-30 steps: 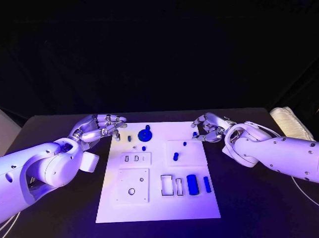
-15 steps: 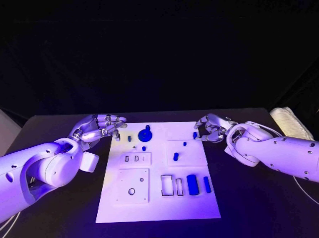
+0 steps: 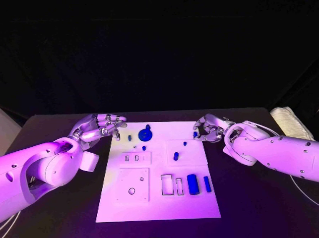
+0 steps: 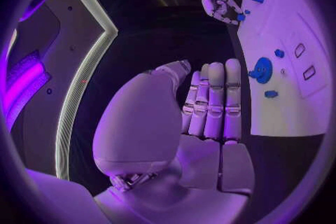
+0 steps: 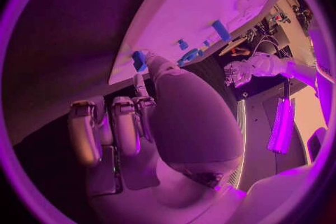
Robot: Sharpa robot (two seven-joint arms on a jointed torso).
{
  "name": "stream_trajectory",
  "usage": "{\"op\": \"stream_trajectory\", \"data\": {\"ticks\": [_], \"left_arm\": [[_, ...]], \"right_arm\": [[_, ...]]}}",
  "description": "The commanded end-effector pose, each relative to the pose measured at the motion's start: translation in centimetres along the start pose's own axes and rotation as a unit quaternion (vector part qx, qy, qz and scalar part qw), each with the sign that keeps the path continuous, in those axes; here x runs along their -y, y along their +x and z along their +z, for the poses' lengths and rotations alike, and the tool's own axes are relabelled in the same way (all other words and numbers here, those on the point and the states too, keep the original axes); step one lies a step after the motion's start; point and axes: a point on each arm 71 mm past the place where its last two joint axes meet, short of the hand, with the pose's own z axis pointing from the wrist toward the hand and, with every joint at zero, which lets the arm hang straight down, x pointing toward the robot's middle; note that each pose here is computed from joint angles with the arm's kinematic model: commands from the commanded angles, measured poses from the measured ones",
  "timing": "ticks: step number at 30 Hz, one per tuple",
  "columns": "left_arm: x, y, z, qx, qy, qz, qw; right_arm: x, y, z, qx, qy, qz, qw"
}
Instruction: Assemble the parts on the task board
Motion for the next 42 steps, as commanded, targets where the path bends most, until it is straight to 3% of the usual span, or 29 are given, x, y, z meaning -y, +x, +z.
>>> {"op": "stream_trajectory", "data": {"ticks": [1, 42], "left_arm": [[0.08, 0.22, 0.02, -0.01, 0.003, -0.002, 1.0], [0.07, 0.08, -0.02, -0.008, 0.002, -0.001, 1.0]], "right_arm": [[0.1, 0.26, 0.09, -0.012, 0.003, -0.005, 1.0], [0.23, 0.82, 0.49, -0.022, 0.012, -0.011, 1.0]]}}
